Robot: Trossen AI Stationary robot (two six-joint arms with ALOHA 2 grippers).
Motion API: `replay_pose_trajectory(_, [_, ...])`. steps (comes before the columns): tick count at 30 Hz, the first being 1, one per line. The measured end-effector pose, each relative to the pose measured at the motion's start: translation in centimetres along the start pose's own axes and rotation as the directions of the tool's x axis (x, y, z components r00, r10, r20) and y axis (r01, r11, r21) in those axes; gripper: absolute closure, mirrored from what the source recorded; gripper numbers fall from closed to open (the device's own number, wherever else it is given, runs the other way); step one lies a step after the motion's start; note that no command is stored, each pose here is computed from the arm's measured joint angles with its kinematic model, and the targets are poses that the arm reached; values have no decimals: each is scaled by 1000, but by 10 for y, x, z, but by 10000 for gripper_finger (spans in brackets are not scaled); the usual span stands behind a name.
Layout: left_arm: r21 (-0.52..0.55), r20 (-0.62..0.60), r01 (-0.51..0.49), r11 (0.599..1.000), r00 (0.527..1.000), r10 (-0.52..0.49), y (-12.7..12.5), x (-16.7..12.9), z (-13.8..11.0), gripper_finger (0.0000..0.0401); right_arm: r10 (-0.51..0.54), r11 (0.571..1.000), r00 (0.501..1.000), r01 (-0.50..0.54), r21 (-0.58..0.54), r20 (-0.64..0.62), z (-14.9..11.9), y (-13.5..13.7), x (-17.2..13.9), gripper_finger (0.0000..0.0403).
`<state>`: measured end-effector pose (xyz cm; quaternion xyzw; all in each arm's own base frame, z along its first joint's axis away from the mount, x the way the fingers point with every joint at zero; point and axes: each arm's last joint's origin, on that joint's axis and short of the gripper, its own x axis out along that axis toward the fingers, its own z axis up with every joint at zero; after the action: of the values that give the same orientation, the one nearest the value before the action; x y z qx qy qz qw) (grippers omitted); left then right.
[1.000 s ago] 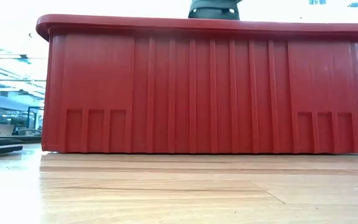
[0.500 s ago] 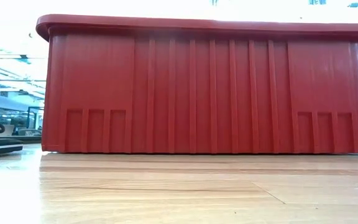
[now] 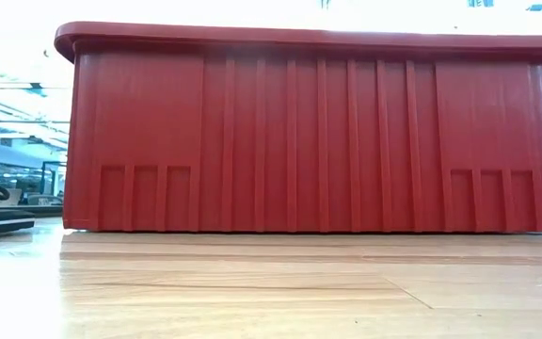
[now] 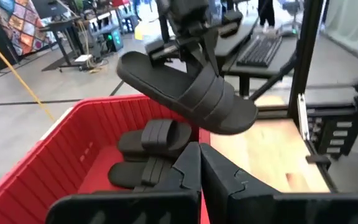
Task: Pick and place slides into bin
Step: Put the black slide into the red bin
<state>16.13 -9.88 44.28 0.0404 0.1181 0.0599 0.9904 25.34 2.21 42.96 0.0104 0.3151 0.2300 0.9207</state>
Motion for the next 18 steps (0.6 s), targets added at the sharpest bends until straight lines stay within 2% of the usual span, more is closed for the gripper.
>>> replay_pose_trajectory(4, [-7, 3, -8, 1000, 1000, 8, 3, 1, -11, 395, -73, 997, 997, 73, 26, -29, -23, 7, -16, 398])
replay_pose_trajectory(7, [4, -5, -17, 1000, 1000, 17, 3, 4, -13, 390, -138, 990, 990, 139, 33, -38, -39, 5, -40, 398])
replay_pose_trajectory(13, [71, 40, -52, 996, 998, 49, 9, 9, -5, 395, -295, 955, 951, 297, 8, -94, -63, -19, -83, 397])
replay_pose_trajectory(15, [66, 73, -78, 995, 995, 73, 12, 11, -1, 399, -282, 959, 958, 282, 3, -62, -68, -32, -93, 397])
replay_pose_trajectory(18, [53, 108, -117, 992, 988, 111, 18, 14, 4, 399, -207, 978, 978, 207, -19, 20, -73, -55, -102, 397])
